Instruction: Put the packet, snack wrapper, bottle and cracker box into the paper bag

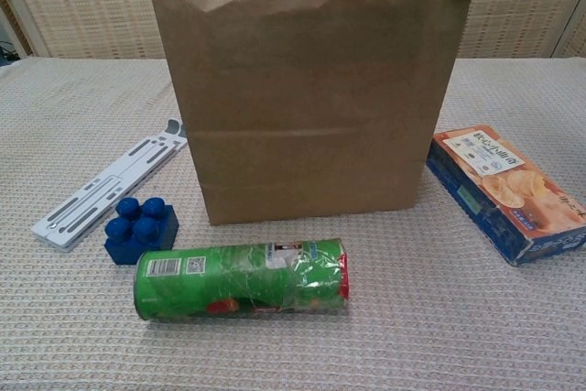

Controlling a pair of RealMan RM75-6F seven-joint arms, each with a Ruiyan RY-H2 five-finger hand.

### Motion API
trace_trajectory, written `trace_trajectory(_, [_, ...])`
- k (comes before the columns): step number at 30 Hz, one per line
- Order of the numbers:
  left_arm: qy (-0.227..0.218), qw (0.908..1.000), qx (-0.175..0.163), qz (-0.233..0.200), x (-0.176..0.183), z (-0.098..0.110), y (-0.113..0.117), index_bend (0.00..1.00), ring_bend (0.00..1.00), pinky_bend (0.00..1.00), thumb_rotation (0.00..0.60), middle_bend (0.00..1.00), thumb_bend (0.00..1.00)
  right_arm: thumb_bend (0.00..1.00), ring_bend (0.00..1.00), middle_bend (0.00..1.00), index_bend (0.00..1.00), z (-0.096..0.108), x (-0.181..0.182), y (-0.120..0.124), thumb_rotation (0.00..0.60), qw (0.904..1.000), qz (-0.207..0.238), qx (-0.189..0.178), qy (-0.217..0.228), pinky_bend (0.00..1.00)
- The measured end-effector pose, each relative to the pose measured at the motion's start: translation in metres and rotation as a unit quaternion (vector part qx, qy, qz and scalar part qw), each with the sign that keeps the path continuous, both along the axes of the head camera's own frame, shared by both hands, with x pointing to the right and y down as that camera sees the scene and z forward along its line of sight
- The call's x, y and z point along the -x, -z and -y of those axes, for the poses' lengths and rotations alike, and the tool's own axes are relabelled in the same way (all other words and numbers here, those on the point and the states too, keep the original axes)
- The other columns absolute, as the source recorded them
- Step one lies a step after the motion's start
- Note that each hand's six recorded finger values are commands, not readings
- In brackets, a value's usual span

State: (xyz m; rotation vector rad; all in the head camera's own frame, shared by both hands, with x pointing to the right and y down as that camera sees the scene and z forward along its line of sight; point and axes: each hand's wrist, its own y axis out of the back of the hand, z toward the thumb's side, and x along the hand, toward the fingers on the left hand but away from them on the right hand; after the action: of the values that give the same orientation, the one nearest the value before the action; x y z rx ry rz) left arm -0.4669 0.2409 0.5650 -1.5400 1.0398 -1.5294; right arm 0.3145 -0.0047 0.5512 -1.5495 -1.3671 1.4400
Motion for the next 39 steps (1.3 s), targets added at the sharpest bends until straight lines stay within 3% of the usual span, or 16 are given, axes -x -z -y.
trace_trajectory(6, [-0.001, 1.0000, -0.001, 0.002, 0.000, 0.000, 0.000, 0.02, 0.00, 0.00, 0.600, 0.00, 0.36, 0.35, 0.62, 0.59, 0.62, 0.007, 0.041, 0.077, 0.600, 0.9938, 0.052, -0.086, 0.046, 0.72])
trace_trajectory(12, [-0.001, 1.0000, -0.001, 0.001, 0.000, 0.000, 0.000, 0.02, 0.00, 0.00, 0.600, 0.00, 0.36, 0.35, 0.62, 0.59, 0.62, 0.010, 0.092, 0.100, 0.600, 0.9871, 0.071, -0.109, 0.093, 0.72])
trace_trajectory(21, [-0.001, 1.0000, 0.001, -0.003, 0.001, 0.000, 0.000, 0.02, 0.00, 0.00, 0.600, 0.00, 0.37, 0.35, 0.62, 0.59, 0.62, -0.010, 0.187, 0.077, 0.600, 0.9782, 0.106, -0.074, 0.162, 0.72])
trace_trajectory(27, [0.000, 1.0000, 0.002, -0.007, 0.002, 0.000, 0.000, 0.02, 0.00, 0.00, 0.600, 0.00, 0.37, 0.35, 0.61, 0.59, 0.61, -0.026, 0.232, 0.058, 0.600, 0.9734, 0.104, -0.058, 0.196, 0.71])
trace_trajectory(33, [0.000, 1.0000, 0.003, -0.008, 0.002, 0.000, 0.000, 0.02, 0.00, 0.00, 0.600, 0.00, 0.37, 0.34, 0.57, 0.59, 0.57, -0.034, 0.236, 0.036, 0.600, 0.9743, 0.066, -0.044, 0.211, 0.67])
trace_trajectory(39, [-0.002, 1.0000, 0.003, -0.006, 0.001, 0.000, 0.000, 0.02, 0.00, 0.00, 0.600, 0.00, 0.37, 0.23, 0.41, 0.49, 0.39, -0.044, 0.229, 0.017, 0.600, 0.9738, 0.039, -0.002, 0.224, 0.53])
